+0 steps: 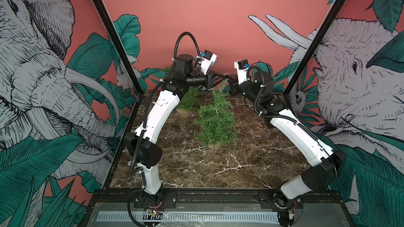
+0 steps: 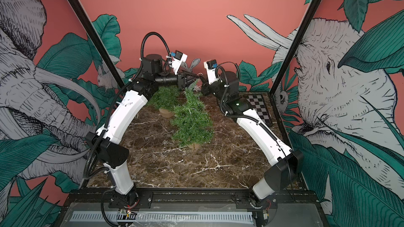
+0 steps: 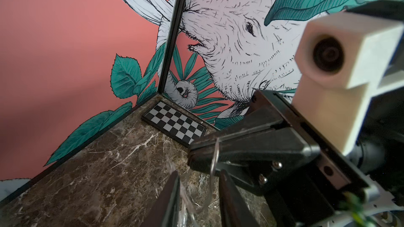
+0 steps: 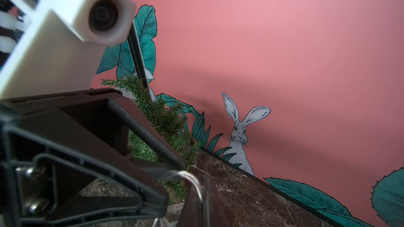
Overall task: Wrap string light around the christmas tree
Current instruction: Wrap the light string around the Christmas tree.
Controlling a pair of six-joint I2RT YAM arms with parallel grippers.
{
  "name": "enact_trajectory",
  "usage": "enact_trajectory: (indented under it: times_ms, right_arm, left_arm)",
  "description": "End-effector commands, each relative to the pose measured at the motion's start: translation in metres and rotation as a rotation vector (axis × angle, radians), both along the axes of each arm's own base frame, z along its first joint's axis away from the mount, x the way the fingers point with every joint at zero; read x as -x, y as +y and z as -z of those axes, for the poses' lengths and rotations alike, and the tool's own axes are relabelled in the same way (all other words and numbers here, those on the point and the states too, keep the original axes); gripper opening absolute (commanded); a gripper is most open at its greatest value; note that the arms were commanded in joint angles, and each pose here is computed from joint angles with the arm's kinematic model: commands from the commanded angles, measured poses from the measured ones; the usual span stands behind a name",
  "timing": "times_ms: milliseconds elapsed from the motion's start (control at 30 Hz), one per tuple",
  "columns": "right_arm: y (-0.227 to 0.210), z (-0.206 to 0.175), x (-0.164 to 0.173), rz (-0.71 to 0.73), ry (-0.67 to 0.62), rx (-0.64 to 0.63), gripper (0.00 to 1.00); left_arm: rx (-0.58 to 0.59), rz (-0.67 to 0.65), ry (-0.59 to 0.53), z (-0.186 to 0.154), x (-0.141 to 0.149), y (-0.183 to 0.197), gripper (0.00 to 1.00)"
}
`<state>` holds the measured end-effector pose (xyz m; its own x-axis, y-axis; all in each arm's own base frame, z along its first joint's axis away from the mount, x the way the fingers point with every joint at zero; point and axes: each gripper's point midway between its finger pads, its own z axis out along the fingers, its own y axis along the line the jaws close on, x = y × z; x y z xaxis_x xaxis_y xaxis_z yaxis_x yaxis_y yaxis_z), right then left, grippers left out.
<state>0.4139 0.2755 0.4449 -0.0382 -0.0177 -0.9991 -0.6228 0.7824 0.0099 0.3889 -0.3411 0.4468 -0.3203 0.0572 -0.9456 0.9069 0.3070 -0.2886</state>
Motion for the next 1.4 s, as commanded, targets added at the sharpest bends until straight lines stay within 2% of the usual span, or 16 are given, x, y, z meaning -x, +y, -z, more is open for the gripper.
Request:
enact_trajectory:
  times_ms: [0, 67, 167, 267, 400, 533, 600, 767, 833, 933, 1167, 1233, 1367]
  right_arm:
    - [-0.003, -0.017, 0.006, -0.011, -0.052, -0.038, 0.0]
    - [-0.002, -0.018, 0.008, -0.016, -0.055, -0.037, 0.0]
    - [-0.004, -0.016, 0.008, -0.01, -0.059, -0.033, 0.0]
    - [-0.008, -0.017, 0.011, 0.0, -0.068, -0.02, 0.13]
    - [-0.025, -0.024, 0.019, 0.062, -0.097, 0.006, 0.39]
    - [-0.051, -0.035, 0.032, 0.155, -0.128, 0.025, 0.6]
    - [-0.066, -0.038, 0.041, 0.203, -0.136, 0.032, 0.66]
    - [-0.116, -0.024, 0.06, 0.397, -0.089, 0.021, 0.71]
    - [-0.136, -0.007, 0.067, 0.472, -0.037, 0.012, 0.72]
    - [-0.157, 0.041, 0.076, 0.551, 0.089, 0.021, 0.72]
    - [-0.177, 0.178, 0.1, 0.645, 0.457, 0.024, 0.7]
    - [-0.185, 0.212, 0.108, 0.698, 0.566, -0.002, 0.7]
    - [-0.204, 0.265, 0.122, 0.849, 0.753, -0.141, 0.71]
  left_arm:
    - [-0.002, -0.014, -0.045, -0.011, 0.003, 0.001, 0.13]
    - [-0.004, -0.031, -0.043, -0.01, 0.0, 0.001, 0.05]
    - [-0.003, -0.032, -0.039, -0.009, 0.0, 0.0, 0.0]
    - [-0.006, -0.04, -0.041, -0.008, -0.002, 0.0, 0.0]
    - [-0.01, -0.057, -0.044, -0.007, -0.005, 0.001, 0.0]
    - [-0.013, -0.052, -0.044, -0.006, -0.004, 0.0, 0.0]
    - [-0.013, -0.053, -0.046, -0.006, -0.004, 0.001, 0.0]
    - [-0.021, -0.059, -0.046, -0.004, -0.005, 0.001, 0.0]
    - [-0.025, -0.061, -0.043, -0.003, -0.006, 0.001, 0.0]
    - [-0.035, -0.061, -0.038, 0.0, -0.005, 0.002, 0.0]
    - [-0.049, -0.067, -0.031, 0.003, -0.003, 0.004, 0.0]
    - [-0.05, -0.064, -0.035, 0.003, -0.002, 0.004, 0.0]
    - [-0.054, -0.065, -0.035, 0.005, -0.002, 0.004, 0.0]
